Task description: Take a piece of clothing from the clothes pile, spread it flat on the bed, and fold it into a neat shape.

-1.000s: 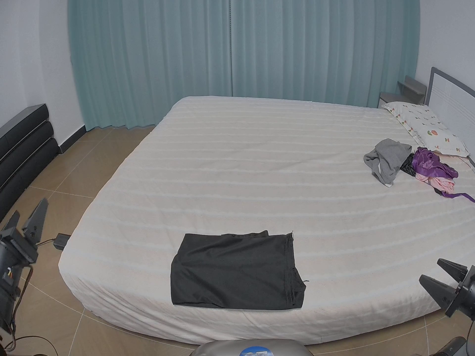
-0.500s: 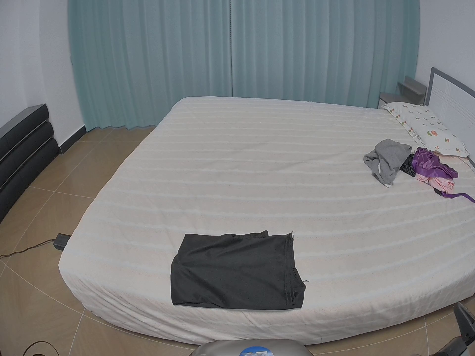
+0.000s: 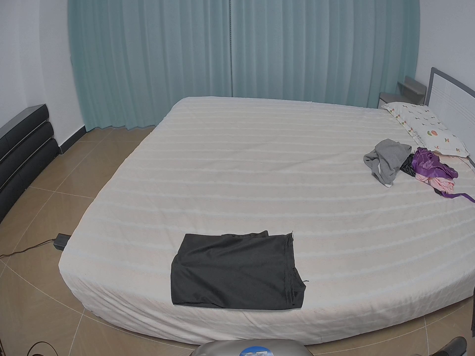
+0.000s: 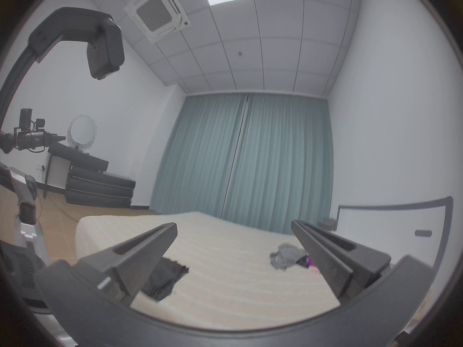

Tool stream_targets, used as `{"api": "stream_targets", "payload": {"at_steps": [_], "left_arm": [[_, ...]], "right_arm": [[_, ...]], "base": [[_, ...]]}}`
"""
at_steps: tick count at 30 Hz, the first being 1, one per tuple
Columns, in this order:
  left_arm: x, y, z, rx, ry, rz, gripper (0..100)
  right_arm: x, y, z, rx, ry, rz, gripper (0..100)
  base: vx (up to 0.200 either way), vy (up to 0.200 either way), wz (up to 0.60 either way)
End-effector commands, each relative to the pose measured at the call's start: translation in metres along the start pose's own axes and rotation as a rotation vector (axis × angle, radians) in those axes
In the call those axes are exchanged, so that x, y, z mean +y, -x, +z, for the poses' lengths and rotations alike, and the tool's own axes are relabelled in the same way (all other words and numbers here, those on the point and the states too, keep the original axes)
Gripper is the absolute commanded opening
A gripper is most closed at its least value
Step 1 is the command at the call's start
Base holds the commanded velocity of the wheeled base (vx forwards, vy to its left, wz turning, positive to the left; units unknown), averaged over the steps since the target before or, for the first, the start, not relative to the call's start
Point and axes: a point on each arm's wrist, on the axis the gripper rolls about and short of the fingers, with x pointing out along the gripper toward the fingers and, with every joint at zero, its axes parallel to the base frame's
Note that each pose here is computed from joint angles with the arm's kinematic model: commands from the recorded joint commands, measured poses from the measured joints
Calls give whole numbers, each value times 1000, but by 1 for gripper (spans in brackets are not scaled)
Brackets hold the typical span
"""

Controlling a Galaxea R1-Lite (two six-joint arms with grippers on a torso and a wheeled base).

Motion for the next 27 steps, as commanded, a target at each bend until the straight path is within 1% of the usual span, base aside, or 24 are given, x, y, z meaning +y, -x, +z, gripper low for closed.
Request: {"api": "stream_targets", "payload": {"at_steps": [1, 3, 6, 7, 8, 9, 10, 11, 12, 14, 15, 19, 20, 21, 23, 25, 27], "left_arm": [[-7, 1, -36, 0, -2, -180, 100], [-7, 1, -38, 19, -2, -188, 100], [-8, 2, -45, 80, -11, -207, 100], [-8, 2, -51, 137, -9, -219, 100], [-8, 3, -54, 166, -7, -222, 100], [-8, 3, -56, 189, -6, -223, 100], [-8, 3, -56, 189, -6, -223, 100], [-8, 5, -63, 261, -6, -225, 100], [-8, 6, -66, 291, -14, -226, 100], [-8, 8, -72, 354, -31, -229, 100], [-8, 8, -73, 366, -30, -232, 100], [-8, 8, -73, 359, -28, -230, 100], [-8, 8, -73, 360, -26, -230, 100], [-8, 8, -73, 362, -24, -226, 100], [-8, 9, -74, 379, 1, -215, 100], [-8, 9, -75, 385, 30, -203, 100], [-8, 9, -75, 386, 37, -198, 100]], "right_arm": [[5, -7, -35, -60, 55, -38, 100], [6, -7, -38, -26, 50, -32, 100], [7, -7, -45, 38, 41, -19, 100], [8, -7, -51, 96, 31, -8, 100], [9, -6, -55, 133, 25, -1, 100], [9, -6, -58, 167, 18, 0, 100], [9, -6, -58, 167, 18, 0, 100], [10, -5, -62, 210, -18, -2, 100], [10, -5, -61, 200, -27, -5, 100], [10, -5, -61, 200, -19, -10, 100], [9, -5, -61, 201, -20, -17, 100], [9, -5, -62, 217, -37, -53, 100], [8, -5, -62, 228, -58, -78, 100], [8, -5, -62, 230, -64, -83, 100], [9, -4, -65, 260, -124, -90, 100], [9, -3, -68, 284, -154, -98, 100], [9, -3, -68, 282, -165, -98, 100]], "base": [[0, 0, 0], [0, 0, 0], [0, 0, 0], [0, 0, 0], [0, 0, 0], [0, 0, 0], [0, 0, 0], [0, 0, 0], [0, 0, 0], [0, 0, 0], [0, 0, 0], [0, 0, 0], [0, 0, 0], [0, 0, 0], [0, 0, 0], [0, 0, 0], [0, 0, 0]]}}
